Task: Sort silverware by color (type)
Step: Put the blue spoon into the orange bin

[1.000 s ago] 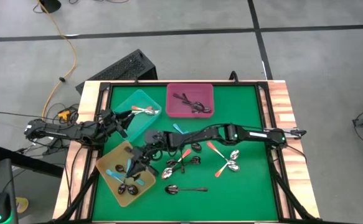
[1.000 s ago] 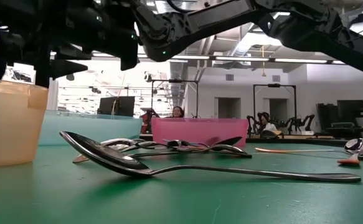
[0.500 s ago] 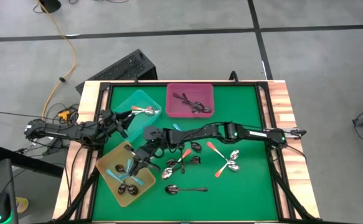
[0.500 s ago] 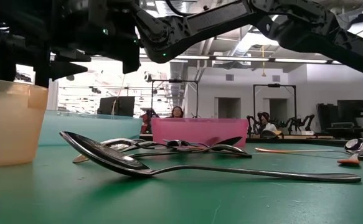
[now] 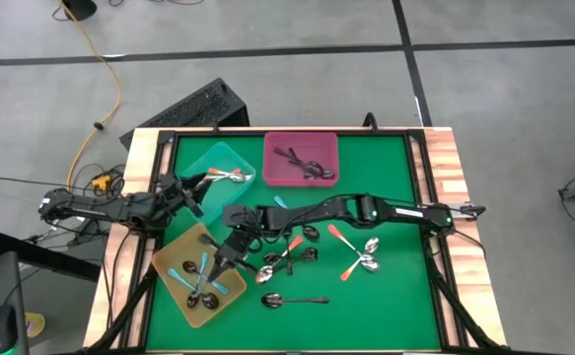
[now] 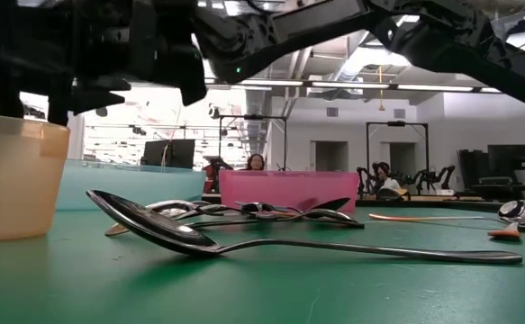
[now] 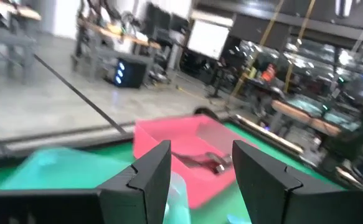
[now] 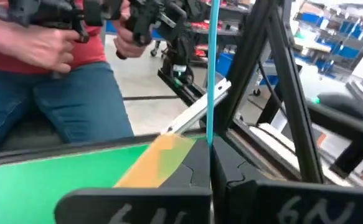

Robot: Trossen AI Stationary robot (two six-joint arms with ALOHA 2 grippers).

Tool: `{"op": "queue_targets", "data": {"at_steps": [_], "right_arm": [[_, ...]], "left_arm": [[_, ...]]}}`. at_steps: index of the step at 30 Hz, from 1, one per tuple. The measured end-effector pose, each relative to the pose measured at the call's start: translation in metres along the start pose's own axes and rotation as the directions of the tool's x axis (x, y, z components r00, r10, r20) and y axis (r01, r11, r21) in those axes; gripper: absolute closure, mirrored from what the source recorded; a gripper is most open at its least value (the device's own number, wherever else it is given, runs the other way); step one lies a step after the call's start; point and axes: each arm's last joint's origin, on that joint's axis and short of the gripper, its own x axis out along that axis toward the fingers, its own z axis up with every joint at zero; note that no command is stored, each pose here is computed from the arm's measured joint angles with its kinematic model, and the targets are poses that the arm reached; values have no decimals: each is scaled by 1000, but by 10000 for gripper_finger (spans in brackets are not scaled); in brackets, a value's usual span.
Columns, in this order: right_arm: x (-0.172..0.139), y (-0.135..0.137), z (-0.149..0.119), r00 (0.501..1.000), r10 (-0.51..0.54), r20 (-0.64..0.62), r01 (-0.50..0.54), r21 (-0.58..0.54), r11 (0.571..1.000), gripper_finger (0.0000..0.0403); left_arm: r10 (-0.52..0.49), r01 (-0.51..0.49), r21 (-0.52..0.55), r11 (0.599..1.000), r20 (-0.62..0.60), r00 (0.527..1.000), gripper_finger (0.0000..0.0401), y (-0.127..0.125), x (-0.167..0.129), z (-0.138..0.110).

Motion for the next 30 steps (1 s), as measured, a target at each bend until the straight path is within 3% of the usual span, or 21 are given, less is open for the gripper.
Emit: {"op": "queue_targets", "data": {"at_steps": [8, 18, 21, 25, 30], "right_arm": [[-10, -8, -5, 997, -61, -42, 61, -10, 998, 401], [-1, -1, -7, 990, -97, -102, 73, -217, 973, 401], [-3, -3, -5, 978, -153, -142, 106, -295, 950, 401], [-5, -7, 3, 938, -274, -211, 161, -436, 886, 401], [-7, -4, 5, 920, -261, -292, 90, -490, 867, 401]], "left_arm": [[-74, 63, 119, 991, 92, 993, 243, -11, -5, 45], [-99, 89, 194, 977, 46, 994, 243, -14, -17, 96], [-99, 88, 186, 979, 53, 994, 243, -14, -19, 103], [-96, 85, 189, 978, 50, 994, 243, -13, -20, 103], [-88, 82, 198, 977, 24, 996, 243, -13, -19, 100]]}}
